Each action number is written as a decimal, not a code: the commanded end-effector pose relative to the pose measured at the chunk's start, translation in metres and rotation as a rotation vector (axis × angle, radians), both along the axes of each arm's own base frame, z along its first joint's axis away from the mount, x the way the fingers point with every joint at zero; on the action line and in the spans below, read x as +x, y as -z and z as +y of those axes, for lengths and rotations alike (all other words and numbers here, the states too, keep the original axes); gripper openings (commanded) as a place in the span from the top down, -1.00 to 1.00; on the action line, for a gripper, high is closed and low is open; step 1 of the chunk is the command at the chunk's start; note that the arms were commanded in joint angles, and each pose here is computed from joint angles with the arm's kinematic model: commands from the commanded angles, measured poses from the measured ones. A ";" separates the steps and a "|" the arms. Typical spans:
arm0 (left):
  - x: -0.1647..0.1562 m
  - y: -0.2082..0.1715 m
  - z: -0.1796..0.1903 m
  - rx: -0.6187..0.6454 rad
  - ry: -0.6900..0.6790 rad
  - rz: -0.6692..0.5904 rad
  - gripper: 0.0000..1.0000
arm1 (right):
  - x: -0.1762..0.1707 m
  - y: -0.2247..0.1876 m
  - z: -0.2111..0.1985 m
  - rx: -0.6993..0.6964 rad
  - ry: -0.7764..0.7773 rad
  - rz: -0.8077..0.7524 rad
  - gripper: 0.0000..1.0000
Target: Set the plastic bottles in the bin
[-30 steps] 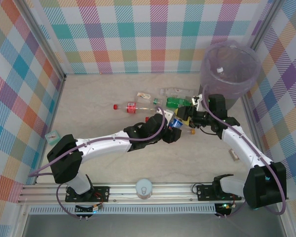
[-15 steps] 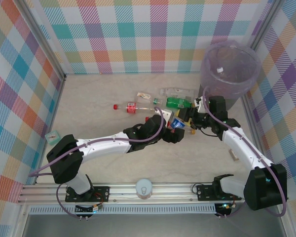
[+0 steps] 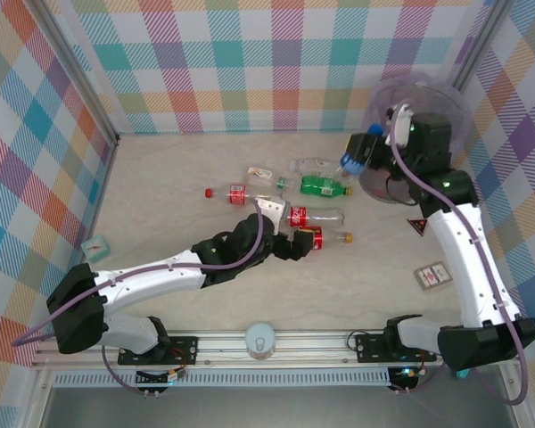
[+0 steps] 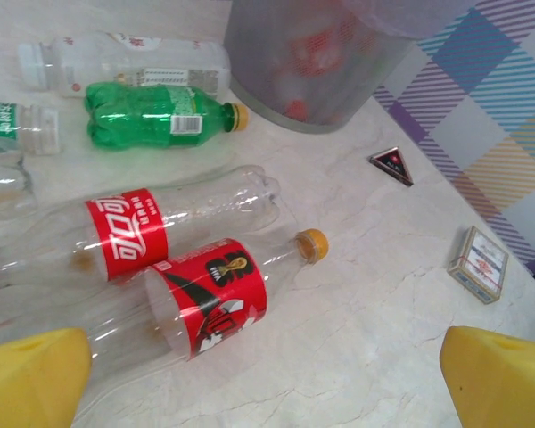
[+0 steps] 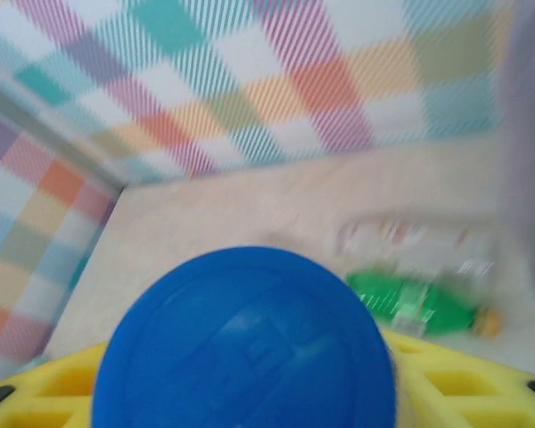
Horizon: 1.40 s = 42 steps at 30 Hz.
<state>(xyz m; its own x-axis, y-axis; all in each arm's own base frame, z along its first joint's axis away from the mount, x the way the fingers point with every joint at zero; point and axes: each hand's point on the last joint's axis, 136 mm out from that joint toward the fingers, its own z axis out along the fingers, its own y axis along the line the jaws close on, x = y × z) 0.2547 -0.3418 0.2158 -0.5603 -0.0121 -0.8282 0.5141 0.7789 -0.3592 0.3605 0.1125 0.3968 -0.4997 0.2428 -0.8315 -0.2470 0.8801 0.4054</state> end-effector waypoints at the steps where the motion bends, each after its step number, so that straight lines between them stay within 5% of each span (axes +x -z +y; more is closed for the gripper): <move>1: 0.001 0.012 0.016 0.035 -0.048 0.018 -0.99 | 0.022 -0.027 -0.043 -0.216 0.157 -0.096 0.46; 9: 0.003 0.019 0.019 0.057 -0.092 0.065 -0.99 | 0.097 -0.080 -0.109 -0.397 0.445 -0.215 0.47; 19: 0.000 0.021 0.032 0.035 -0.140 0.095 -0.99 | 0.175 -0.005 -0.129 -0.483 0.437 -0.041 0.45; 34: 0.001 0.030 0.032 0.069 -0.150 0.122 -0.99 | 0.188 0.122 -0.135 -0.286 0.324 0.308 0.36; 42: 0.002 0.036 0.028 0.080 -0.149 0.138 -0.99 | 0.182 0.156 -0.136 -0.289 0.293 0.394 0.07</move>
<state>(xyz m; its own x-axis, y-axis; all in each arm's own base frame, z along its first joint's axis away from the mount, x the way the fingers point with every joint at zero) 0.2511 -0.3132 0.1766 -0.6661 -0.0228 -0.7455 0.3602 0.8654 -0.3483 0.5468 -0.0290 0.2526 -0.7040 0.1974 -0.6822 0.1551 0.9801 0.1235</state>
